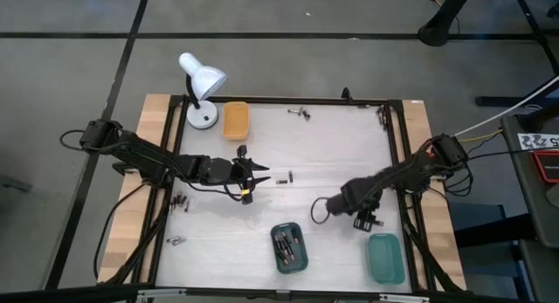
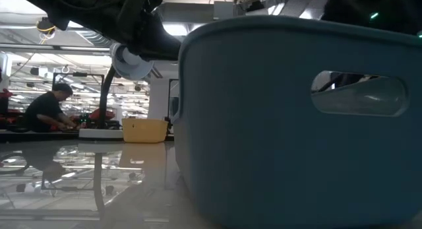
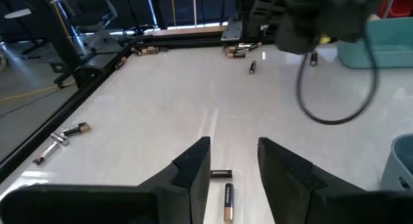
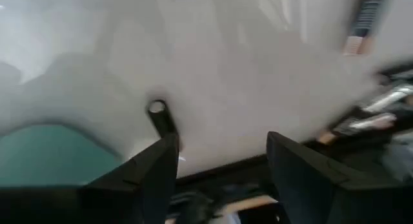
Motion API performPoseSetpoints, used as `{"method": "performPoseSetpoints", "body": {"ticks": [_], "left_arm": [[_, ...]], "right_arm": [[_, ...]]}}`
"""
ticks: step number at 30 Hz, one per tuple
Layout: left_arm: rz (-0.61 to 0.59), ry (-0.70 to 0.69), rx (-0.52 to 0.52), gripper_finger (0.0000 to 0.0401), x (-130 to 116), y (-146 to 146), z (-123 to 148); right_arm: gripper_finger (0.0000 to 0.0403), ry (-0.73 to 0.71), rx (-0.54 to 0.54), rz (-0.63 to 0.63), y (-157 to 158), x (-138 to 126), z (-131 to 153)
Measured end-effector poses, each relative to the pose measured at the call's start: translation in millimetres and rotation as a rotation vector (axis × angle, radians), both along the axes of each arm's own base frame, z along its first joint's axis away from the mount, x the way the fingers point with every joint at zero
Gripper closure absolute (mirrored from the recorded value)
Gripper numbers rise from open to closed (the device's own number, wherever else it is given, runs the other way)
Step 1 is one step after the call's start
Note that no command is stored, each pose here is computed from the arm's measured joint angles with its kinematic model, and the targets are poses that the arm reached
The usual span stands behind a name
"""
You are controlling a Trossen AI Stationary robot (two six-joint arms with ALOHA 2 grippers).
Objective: Sort batteries
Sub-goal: Put the black battery into the blue bin
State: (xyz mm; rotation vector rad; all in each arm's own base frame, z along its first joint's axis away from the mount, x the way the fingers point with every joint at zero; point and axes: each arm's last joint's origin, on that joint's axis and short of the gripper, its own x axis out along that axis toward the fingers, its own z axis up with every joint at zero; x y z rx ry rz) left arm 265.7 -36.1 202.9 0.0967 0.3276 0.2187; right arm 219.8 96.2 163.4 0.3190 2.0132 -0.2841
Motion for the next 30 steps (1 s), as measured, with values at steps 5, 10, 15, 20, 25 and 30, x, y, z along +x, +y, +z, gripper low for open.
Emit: {"method": "performPoseSetpoints", "body": {"ticks": [5, 10, 15, 20, 25, 30], "left_arm": [[0.001, -0.006, -0.005, 0.0282, 0, 0, 0], [0.001, -0.008, -0.005, 0.0282, 0, 0, 1], [0.002, -0.011, -0.003, 0.0282, 0, 0, 1], [0.000, -0.014, 0.000, 0.0282, 0, 0, 1], [0.000, -0.014, 0.000, 0.0282, 0, 0, 1], [0.000, -0.014, 0.000, 0.0282, 0, 0, 1]], "right_arm": [[0.0166, -0.070, 0.023, 0.009, 25, -3, -3], [0.0166, -0.091, 0.022, 0.010, 35, -10, -11], [0.0166, -0.126, -0.041, 0.027, 32, -9, -13], [0.0166, -0.127, -0.138, 0.051, 26, -11, -12], [0.0166, -0.106, -0.218, 0.039, 9, -8, -11], [0.0166, -0.111, -0.212, 0.048, -17, 4, -11]]}}
